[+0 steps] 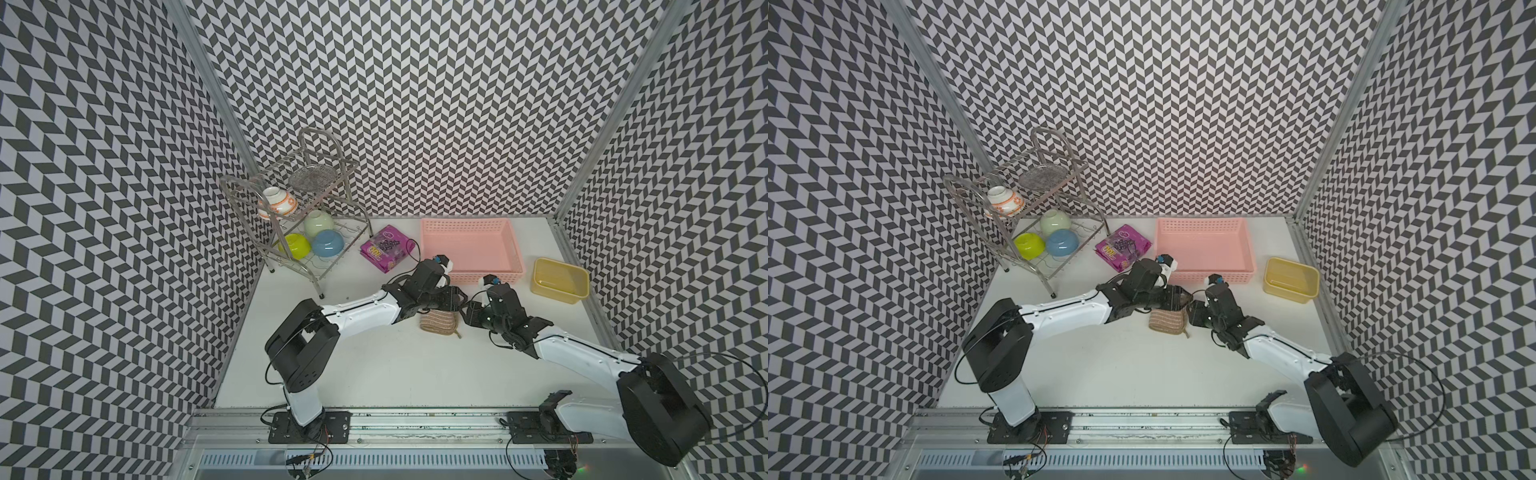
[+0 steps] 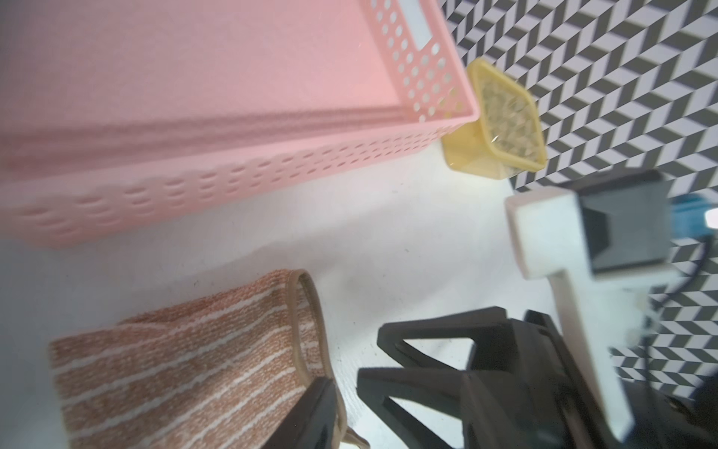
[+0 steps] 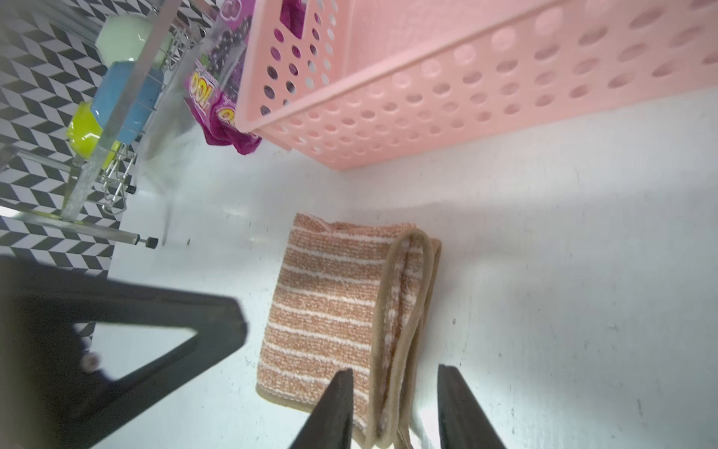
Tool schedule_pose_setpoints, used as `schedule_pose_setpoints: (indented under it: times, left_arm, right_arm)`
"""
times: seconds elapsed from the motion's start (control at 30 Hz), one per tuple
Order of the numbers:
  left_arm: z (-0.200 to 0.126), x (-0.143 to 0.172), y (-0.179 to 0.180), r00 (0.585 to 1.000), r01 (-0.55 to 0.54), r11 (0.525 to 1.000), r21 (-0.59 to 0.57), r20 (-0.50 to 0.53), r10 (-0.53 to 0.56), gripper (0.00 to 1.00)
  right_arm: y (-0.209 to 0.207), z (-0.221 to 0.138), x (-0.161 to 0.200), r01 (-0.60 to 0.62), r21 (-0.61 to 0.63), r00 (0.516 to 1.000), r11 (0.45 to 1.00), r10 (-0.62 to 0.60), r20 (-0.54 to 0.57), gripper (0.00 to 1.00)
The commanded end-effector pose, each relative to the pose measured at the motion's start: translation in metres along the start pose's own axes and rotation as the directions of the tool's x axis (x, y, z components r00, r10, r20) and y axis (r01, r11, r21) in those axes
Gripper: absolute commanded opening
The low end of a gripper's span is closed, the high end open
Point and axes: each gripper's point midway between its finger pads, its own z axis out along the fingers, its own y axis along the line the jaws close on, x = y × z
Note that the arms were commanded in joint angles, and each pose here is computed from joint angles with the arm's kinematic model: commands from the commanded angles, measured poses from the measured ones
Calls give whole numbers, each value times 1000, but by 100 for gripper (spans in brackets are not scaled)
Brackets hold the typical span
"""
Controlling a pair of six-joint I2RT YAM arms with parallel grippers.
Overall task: Fold the square dishcloth
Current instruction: Fold the cleaning item at the center of the board.
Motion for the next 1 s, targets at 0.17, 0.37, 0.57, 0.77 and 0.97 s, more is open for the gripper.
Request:
schedule_pose_setpoints:
  times: [0.17,0.37,0.57,0.77,0.97]
  left_arm:
    - [-35,-10,42,989,78,988,-136,137,-60,62]
    - [-42,7,81,982,157,969,-192,135,-132,63]
    - [-46,22,105,977,195,954,-226,130,-169,65]
    - [-44,31,114,976,206,949,-238,113,-183,65]
    - [-39,36,118,977,210,948,-240,96,-192,65]
  right_arm:
    - [11,5,-12,-4,13,1000,1000,4,-7,55]
    - [16,25,1,-30,-12,996,999,29,-81,60]
    - [15,39,12,-29,-6,992,1000,28,-122,58]
    - [10,47,17,-21,23,990,1000,24,-140,54]
    - [8,46,14,-14,37,992,999,18,-124,38]
